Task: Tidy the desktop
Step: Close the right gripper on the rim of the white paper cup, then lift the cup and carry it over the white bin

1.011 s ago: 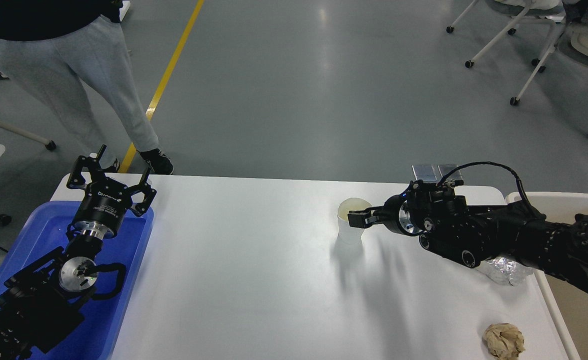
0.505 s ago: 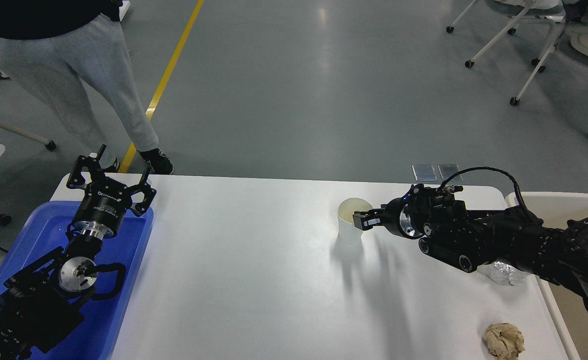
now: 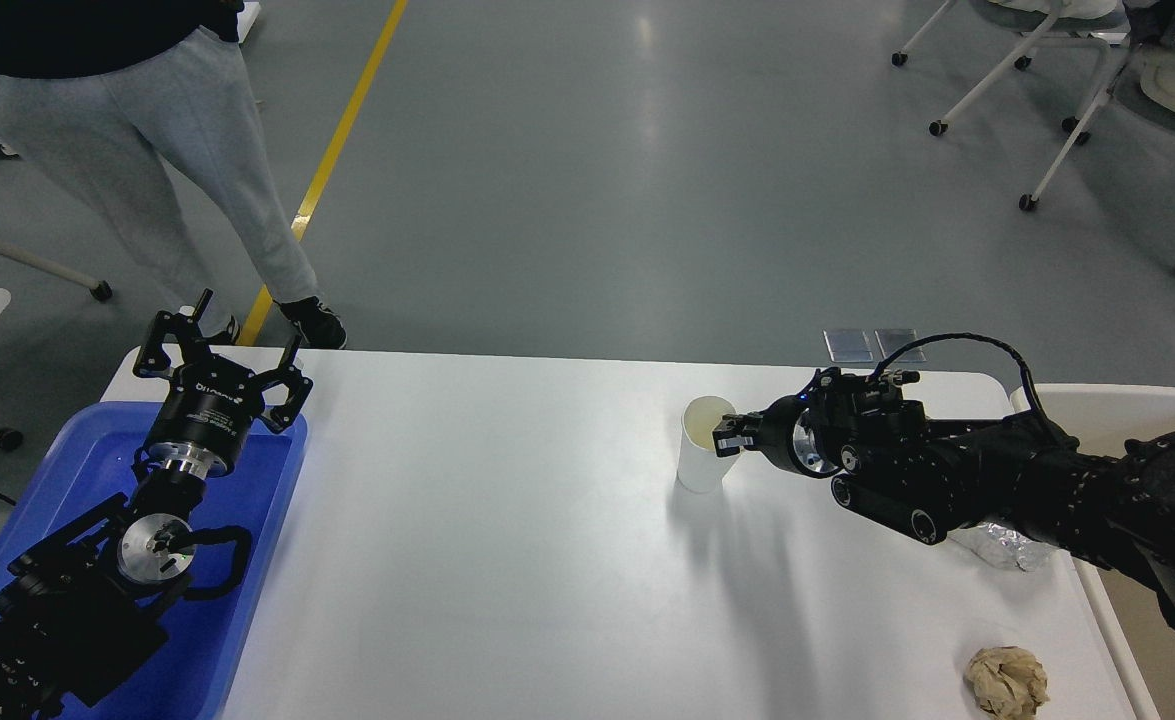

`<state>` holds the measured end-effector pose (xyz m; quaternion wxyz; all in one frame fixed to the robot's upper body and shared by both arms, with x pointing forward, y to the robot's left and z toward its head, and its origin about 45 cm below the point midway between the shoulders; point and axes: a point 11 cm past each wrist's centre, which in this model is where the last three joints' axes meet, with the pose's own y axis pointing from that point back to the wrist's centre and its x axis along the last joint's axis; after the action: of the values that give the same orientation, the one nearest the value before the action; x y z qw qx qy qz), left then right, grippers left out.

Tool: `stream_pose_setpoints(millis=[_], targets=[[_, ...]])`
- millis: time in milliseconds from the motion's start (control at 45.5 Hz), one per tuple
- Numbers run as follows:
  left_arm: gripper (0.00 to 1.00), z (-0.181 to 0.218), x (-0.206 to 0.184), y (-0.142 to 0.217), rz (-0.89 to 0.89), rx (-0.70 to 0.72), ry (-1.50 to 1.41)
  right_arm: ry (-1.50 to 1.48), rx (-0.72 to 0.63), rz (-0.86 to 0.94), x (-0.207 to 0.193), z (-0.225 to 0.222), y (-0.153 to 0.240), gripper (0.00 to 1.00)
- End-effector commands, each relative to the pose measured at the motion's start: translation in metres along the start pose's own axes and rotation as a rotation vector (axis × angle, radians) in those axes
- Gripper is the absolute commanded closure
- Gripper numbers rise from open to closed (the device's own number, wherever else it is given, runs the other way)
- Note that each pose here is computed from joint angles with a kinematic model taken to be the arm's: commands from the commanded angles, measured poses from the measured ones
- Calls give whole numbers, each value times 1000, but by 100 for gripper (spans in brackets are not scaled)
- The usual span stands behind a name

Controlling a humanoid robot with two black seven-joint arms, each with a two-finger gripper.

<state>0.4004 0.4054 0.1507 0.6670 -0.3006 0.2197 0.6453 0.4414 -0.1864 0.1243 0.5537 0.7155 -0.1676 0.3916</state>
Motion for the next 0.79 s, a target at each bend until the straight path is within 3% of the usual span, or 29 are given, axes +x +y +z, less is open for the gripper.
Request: stream_pose_setpoints(millis=[0, 176, 396, 769], targets=[[0, 0, 0, 0, 0, -1, -1, -32, 18, 2, 5, -6, 0, 100], [0, 0, 0, 0, 0, -1, -1, -70, 43, 21, 28, -10, 6, 100], [0, 0, 0, 0, 0, -1, -1, -83, 78, 19, 101, 6, 57, 100], [0, 0, 0, 0, 0, 1, -1, -44, 95, 72, 165, 23, 149, 100]])
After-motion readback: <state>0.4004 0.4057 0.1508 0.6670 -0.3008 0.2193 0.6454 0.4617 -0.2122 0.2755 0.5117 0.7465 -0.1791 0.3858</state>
